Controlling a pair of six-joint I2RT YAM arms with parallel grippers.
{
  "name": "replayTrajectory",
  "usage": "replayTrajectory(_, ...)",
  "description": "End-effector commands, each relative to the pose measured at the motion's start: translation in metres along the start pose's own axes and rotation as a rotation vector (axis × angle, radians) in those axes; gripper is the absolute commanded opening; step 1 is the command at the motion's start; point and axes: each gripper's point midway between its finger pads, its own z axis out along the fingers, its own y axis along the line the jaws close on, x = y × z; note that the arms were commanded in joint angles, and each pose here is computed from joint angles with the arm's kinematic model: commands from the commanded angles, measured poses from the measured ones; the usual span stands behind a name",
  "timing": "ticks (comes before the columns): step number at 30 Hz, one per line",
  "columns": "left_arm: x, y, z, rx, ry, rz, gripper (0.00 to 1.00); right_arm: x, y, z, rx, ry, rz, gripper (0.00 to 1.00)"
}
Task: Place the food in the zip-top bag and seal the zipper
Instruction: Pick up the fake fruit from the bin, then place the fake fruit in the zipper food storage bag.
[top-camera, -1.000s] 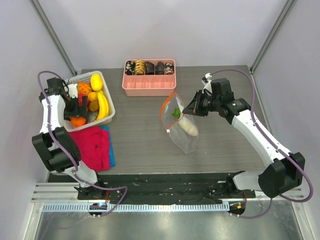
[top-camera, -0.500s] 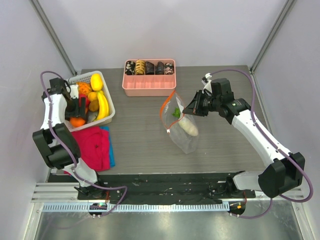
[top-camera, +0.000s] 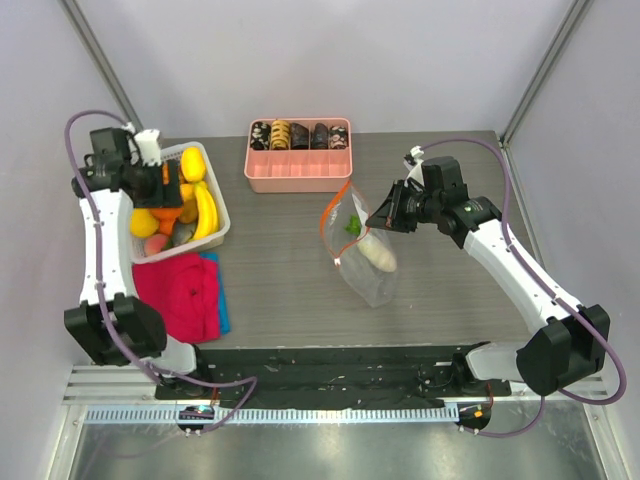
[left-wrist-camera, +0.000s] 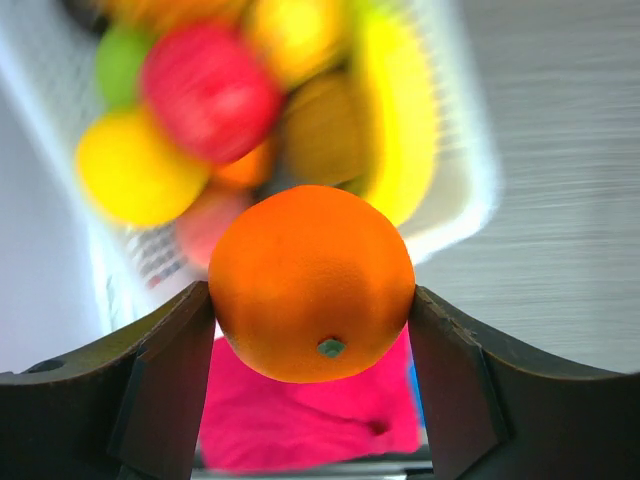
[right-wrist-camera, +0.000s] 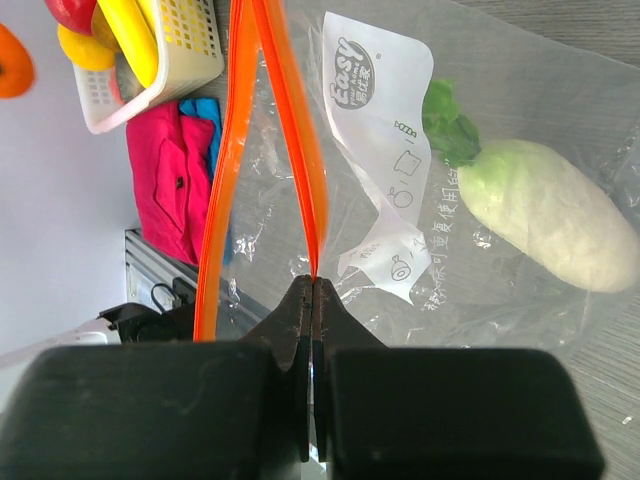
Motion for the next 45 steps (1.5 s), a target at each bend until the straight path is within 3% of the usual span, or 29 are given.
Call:
replayTrajectory(1,-0.048,-0.115,-0.058,0.318,-0.208,0.072,0.43,-0.007,0.006,-0.004,-0.012,-0.032,-0.036,0.01)
replayTrajectory(5,-0.082,-0.219,-0.096,0.576,-0.345,0.178,0.44,-0.009,0.008,-0.006,-0.017,-0.039,-0.039,0.01)
replayTrajectory(9,-0.07,-0.318,-0.114,0.78,-0.353,0.324,0.45,-0.009,0.012,-0.01,-0.032,-0.039,-0.048,0.01)
replayTrajectory(17,-0.024,-0.407,-0.09,0.956,-0.18,0.384,0.45,-0.014,0.022,-0.02,-0.05,-0.06,-0.069,0.01)
replayTrajectory(22,0.032,-0.418,-0.056,0.985,0.075,0.337,0.47,-0.019,0.033,-0.029,-0.076,-0.082,-0.08,0.01)
replayTrajectory(24,0.047,-0.424,-0.062,1.043,0.143,0.337,0.49,-0.019,0.035,-0.029,-0.086,-0.079,-0.076,0.01)
replayTrajectory(30,0.075,-0.426,-0.064,1.045,0.298,0.384,0.66,-0.019,0.042,-0.031,-0.119,-0.08,-0.073,0.01)
replayTrajectory(32,0.08,-0.42,-0.066,1.029,0.332,0.419,0.79,-0.02,0.045,-0.034,-0.129,-0.088,-0.077,0.01)
replayTrajectory(33,0.08,-0.417,-0.067,1.024,0.33,0.428,0.83,-0.02,0.046,-0.034,-0.135,-0.091,-0.078,0.01)
replayTrajectory(34,0.079,-0.414,-0.069,1.021,0.319,0.445,0.99,-0.021,0.047,-0.036,-0.138,-0.095,-0.077,0.01)
replayTrajectory(39,0.052,-0.397,-0.093,1.027,0.213,0.43,1.0,-0.024,0.056,-0.045,-0.163,-0.121,-0.089,0.01)
replayTrajectory(44,0.009,-0.357,-0.096,0.987,0.103,0.259,1.0,-0.032,0.068,-0.055,-0.187,-0.157,-0.094,0.01)
replayTrajectory(45,-0.005,-0.348,-0.105,0.987,0.031,0.241,1.0,-0.033,0.069,-0.056,-0.19,-0.163,-0.095,0.01)
